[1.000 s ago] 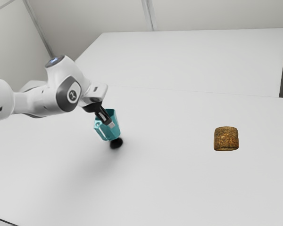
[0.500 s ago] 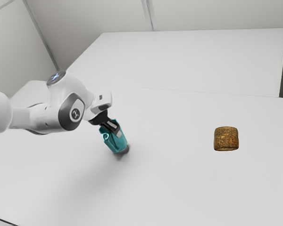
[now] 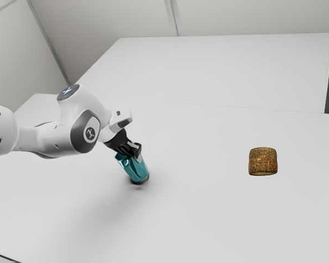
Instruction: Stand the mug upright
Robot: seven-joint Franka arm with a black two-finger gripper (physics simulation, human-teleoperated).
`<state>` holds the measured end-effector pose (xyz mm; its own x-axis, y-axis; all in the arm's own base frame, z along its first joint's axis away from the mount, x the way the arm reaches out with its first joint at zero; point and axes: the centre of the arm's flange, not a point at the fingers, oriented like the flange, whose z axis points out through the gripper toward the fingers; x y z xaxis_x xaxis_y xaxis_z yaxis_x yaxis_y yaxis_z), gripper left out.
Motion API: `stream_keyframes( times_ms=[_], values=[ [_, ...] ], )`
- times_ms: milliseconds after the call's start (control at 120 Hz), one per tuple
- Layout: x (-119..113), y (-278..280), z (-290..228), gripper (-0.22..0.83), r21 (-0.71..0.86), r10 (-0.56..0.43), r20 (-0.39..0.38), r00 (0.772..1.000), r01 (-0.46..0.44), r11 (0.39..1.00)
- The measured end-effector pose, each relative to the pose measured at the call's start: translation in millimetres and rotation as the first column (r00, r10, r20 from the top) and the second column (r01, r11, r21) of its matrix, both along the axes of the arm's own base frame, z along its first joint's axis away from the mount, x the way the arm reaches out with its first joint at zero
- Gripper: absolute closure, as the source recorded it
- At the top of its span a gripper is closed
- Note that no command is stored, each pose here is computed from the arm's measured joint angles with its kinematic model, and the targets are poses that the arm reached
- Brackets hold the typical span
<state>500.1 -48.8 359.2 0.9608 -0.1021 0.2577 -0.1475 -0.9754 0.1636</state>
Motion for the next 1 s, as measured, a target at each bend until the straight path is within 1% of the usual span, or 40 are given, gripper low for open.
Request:
stream_keyframes(
  times_ms=[225,267,367,517,683,817,1000],
  values=[
    [2,1,-7,0.78,-0.004,0.042,-0.027,0.999,-0.043,0.999],
    [2,0,-7,0.76,-0.005,0.047,-0.030,0.998,-0.047,0.999],
    [3,0,-7,0.66,-0.010,0.058,-0.033,0.998,-0.059,0.998],
    [6,0,-3,0.48,-0.017,0.071,-0.027,0.997,-0.072,0.997],
    [9,0,4,0.37,-0.024,0.080,-0.015,0.997,-0.081,0.996],
    [12,0,10,0.34,-0.028,0.086,-0.004,0.996,-0.086,0.996],
    [14,-1,15,0.36,-0.032,0.089,0.004,0.996,-0.089,0.996]
  ],
)
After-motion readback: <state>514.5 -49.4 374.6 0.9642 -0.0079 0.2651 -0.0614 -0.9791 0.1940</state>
